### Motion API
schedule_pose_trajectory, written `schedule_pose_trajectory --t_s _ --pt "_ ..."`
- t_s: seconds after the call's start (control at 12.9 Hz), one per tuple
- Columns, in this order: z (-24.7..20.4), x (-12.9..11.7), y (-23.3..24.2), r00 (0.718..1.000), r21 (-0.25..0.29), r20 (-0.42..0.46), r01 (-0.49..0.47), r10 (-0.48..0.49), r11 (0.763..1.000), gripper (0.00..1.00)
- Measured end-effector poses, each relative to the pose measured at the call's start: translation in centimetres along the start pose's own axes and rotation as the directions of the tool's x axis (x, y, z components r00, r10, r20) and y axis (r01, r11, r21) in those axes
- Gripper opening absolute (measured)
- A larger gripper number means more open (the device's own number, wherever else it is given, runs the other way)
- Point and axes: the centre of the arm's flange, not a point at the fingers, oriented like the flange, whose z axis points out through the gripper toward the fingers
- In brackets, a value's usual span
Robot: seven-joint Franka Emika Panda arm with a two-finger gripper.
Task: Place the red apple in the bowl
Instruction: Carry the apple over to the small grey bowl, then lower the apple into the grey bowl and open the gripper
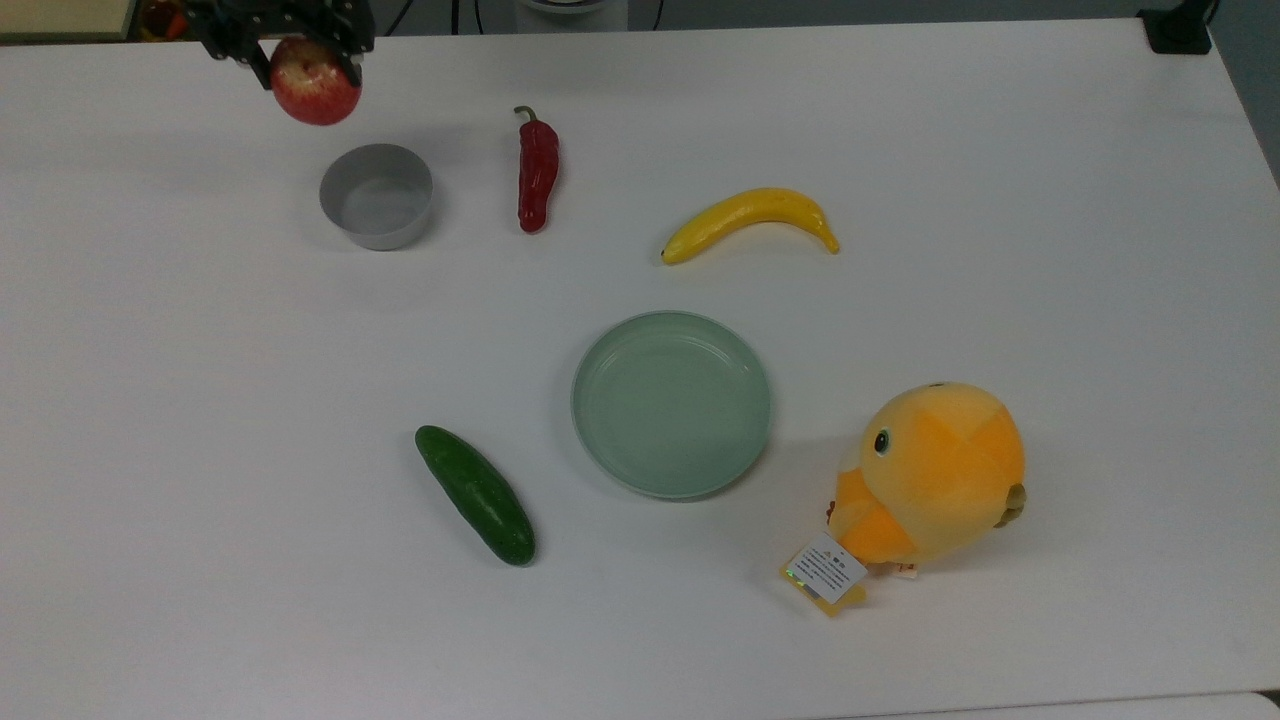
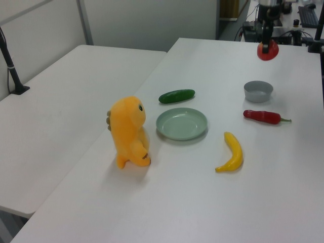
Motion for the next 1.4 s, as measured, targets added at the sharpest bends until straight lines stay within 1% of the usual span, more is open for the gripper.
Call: schedule_pose_trajectory --t_s 0.16,0.31,0.62,1.09,1.32,1.4 --pt "3.2 -0.2 -0.3 1.000 -0.004 -0.007 -0.010 0.010 1.000 0.79" --pt "5.6 0.0 -1.0 0.998 -0.013 -0.027 -0.058 0.057 0.998 0.79" --pt "9.3 1.7 -2.9 0.992 -0.037 -0.043 -0.118 0.116 0.992 0.79" --pt "11.8 2.0 -2.8 0.992 -0.045 -0.011 -0.125 0.125 0.991 0.79" --pt "12.0 2.0 -2.8 0.992 -0.046 -0.007 -0.126 0.126 0.991 0.79" --pt "12.0 2.0 -2.8 0.992 -0.046 -0.007 -0.127 0.127 0.991 0.84"
